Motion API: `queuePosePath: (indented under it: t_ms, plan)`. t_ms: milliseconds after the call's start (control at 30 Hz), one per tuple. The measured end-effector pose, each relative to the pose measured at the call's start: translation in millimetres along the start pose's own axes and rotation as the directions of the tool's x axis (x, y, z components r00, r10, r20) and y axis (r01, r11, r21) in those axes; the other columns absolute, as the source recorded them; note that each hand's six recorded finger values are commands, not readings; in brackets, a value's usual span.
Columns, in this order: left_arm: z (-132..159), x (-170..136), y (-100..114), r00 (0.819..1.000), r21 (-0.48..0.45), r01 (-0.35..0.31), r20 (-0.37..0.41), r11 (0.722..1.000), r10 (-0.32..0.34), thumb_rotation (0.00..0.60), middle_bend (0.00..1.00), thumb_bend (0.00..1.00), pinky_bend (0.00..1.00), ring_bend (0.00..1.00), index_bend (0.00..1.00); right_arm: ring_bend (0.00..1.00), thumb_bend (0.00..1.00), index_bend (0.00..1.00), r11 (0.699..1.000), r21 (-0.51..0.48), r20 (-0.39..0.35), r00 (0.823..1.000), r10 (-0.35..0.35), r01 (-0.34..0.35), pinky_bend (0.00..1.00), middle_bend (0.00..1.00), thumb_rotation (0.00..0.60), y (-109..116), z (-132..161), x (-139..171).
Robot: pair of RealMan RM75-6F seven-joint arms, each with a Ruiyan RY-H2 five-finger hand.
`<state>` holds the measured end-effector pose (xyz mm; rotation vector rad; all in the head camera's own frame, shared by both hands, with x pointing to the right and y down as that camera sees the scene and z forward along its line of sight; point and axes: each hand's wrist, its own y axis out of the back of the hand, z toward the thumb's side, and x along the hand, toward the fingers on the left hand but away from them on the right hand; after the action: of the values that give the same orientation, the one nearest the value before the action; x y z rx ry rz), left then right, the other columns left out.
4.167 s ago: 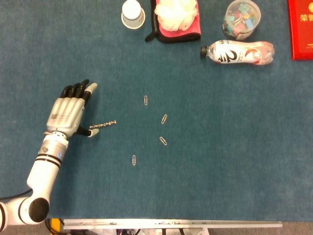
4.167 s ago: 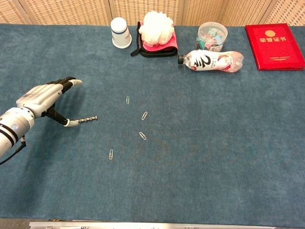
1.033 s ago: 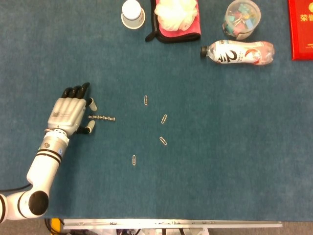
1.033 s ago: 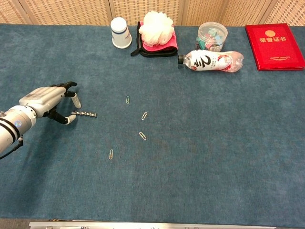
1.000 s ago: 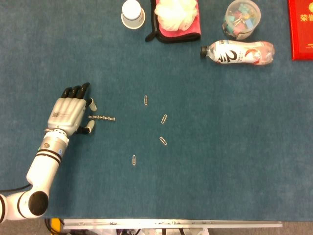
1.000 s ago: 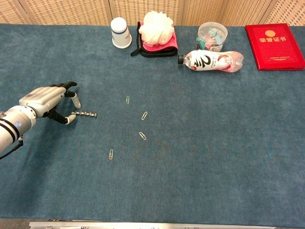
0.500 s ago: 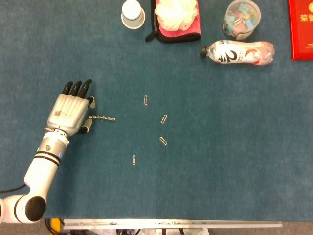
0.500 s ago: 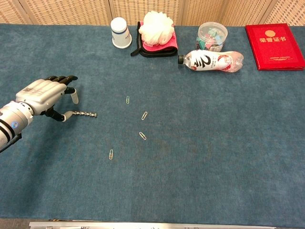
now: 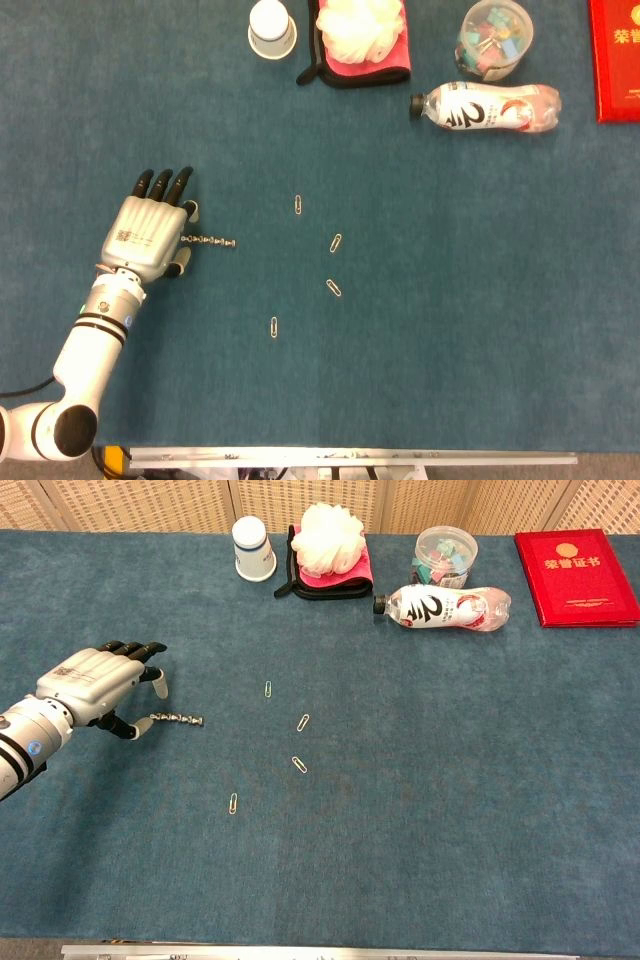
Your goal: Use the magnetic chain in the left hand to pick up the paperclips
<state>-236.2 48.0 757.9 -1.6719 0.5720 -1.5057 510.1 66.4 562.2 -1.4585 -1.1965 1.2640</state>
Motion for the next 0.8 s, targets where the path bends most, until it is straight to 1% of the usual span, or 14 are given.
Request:
queuePosePath:
  t_ms: [200,300,533,800]
  plan:
    - [7,-1,1,1.000,-0.046,0.014,0.014,0.999,-0.013,0.600,0.00,0.37,0.05,0.00,0.45,0.06,0.00,0.03,1.000,-0.001,0.000,1.000,0.000,0.000,0.33,0.08,0.600,0,0,0]
    - [8,-1,0,1.000,-0.054,0.025,0.018,0.998,-0.024,0.600,0.00,0.37,0.05,0.00,0.47,0.06,0.00,0.03,1.000,-0.002,0.000,1.000,-0.002,0.002,0.33,0.08,0.600,1,0,0]
    - [11,1,-1,1.000,-0.070,0.024,0.020,0.997,-0.023,0.600,0.00,0.37,0.05,0.00,0.41,0.06,0.00,0.03,1.000,-0.002,0.000,1.000,-0.001,0.001,0.33,0.08,0.600,1,0,0]
    - [15,5,-4,0.999,-0.081,0.028,0.020,0.996,-0.026,0.600,0.00,0.37,0.05,0.00,0.39,0.06,0.00,0.03,1.000,-0.003,0.000,1.000,-0.001,0.001,0.33,0.08,0.600,1,0,1]
